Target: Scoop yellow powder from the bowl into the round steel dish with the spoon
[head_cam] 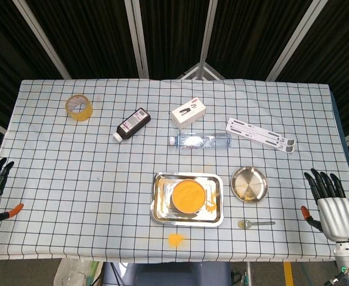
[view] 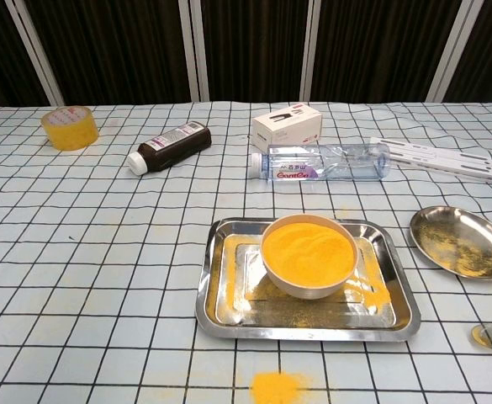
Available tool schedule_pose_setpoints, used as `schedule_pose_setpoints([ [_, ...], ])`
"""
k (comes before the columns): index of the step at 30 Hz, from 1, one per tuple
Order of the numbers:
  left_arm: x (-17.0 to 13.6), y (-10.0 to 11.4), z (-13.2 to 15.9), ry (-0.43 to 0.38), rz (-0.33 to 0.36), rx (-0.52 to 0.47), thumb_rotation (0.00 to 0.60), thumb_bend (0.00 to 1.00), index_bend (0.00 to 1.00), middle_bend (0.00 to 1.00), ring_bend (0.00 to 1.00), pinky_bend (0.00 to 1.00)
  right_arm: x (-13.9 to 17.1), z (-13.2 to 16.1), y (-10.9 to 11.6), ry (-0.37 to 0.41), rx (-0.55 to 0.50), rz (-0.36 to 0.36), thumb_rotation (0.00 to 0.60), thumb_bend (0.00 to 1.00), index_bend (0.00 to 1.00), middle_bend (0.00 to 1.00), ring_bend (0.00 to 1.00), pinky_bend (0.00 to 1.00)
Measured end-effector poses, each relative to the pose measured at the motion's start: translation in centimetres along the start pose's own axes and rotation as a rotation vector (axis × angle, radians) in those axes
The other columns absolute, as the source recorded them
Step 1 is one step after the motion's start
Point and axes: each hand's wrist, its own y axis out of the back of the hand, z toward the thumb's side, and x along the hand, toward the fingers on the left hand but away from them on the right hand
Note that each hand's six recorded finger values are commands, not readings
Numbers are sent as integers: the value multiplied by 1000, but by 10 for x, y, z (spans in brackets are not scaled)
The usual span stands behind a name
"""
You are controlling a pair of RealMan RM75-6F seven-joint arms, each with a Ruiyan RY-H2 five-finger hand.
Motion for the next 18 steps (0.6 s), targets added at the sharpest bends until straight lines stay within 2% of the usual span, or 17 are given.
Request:
schedule_pose_setpoints([
  [8,0,1,0,5,0,-12,600,0,0,0,0,0,1,2,-2,3,-1,10,600,412,24,0,0,0],
  [11,-1,2,0,4,3,-18,600,0,0,0,0,0,3,5,-5,11,-1,25,600,412,221,5,0,0],
  [13,-1,3,0,7,9,-23,600,0,0,0,0,0,3,7,-7,19,9,32,600,412,346,44,0,0],
  [16,0,4,0,8,17,-38,600,0,0,0,0,0,3,14,-12,42,46,45,600,412,451,100,0,0],
  [18,0,5,1,6,21,-46,600,0,0,0,0,0,4,21,-19,59,69,65,600,413,472,114,0,0],
])
